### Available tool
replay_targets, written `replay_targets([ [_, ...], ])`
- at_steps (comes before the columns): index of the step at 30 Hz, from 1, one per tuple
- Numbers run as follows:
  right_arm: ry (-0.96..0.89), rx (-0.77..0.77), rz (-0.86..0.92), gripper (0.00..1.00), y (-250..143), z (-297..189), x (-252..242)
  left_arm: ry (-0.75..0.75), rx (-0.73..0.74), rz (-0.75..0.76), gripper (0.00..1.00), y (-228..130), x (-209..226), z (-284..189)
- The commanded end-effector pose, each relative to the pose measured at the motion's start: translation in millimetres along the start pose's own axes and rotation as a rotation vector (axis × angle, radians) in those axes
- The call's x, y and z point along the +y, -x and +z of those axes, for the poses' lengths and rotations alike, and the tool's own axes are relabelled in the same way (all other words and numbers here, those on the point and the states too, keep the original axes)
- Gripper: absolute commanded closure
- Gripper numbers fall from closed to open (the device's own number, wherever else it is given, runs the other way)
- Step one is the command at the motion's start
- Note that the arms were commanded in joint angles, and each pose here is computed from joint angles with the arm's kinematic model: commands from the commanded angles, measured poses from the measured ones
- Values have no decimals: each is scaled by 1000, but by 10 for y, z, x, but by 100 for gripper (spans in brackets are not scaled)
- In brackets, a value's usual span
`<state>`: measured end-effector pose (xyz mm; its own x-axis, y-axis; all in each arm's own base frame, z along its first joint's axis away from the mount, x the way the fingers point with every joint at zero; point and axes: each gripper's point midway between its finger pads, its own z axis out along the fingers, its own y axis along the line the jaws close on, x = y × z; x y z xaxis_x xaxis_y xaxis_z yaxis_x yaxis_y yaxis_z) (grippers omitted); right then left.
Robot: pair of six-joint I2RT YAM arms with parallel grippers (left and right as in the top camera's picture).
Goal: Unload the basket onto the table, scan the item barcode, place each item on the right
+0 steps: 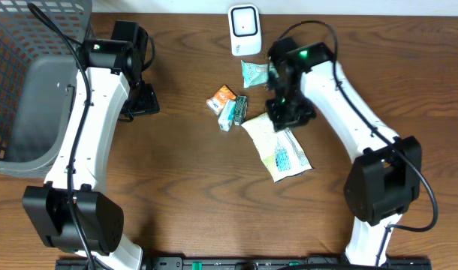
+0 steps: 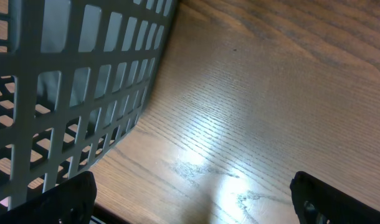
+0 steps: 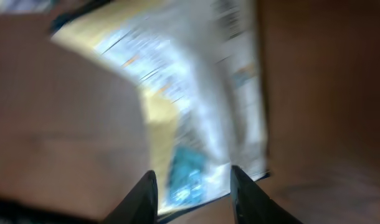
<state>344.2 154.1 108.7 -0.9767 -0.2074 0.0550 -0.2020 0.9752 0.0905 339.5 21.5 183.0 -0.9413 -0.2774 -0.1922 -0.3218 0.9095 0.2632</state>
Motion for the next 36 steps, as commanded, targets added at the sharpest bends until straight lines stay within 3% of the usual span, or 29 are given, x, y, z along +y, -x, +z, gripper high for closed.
replay_targets([
  [1, -64, -42, 42, 66, 69, -3, -186, 22, -1, 13, 2, -2, 46, 9],
  [6, -73, -14, 22, 83, -7, 348, -178, 22, -1, 13, 3, -1, 45, 9],
  [9, -24, 35, 10, 86, -172, 665, -79, 22, -1, 13, 2, -1, 45, 9],
  [12, 24, 99, -12, 99, -411, 951, 57, 22, -1, 13, 3, -1, 45, 9],
  [18, 34, 191, -42, 99, -722, 1019, 303, 22, -1, 13, 2, -1, 45, 9],
  [25, -95, 156, -4, 99, -551, 434, 272, 21, -2, 12, 2, -1, 46, 8],
  [27, -87, 132, -8, 96, -485, 352, 306, 22, -1, 13, 2, -1, 45, 9],
  [30, -81, 109, -38, 80, -424, 322, 325, 21, -2, 12, 2, -1, 46, 8],
  [36, -110, 124, -39, 79, -489, 578, 232, 22, -1, 13, 2, -1, 46, 9],
])
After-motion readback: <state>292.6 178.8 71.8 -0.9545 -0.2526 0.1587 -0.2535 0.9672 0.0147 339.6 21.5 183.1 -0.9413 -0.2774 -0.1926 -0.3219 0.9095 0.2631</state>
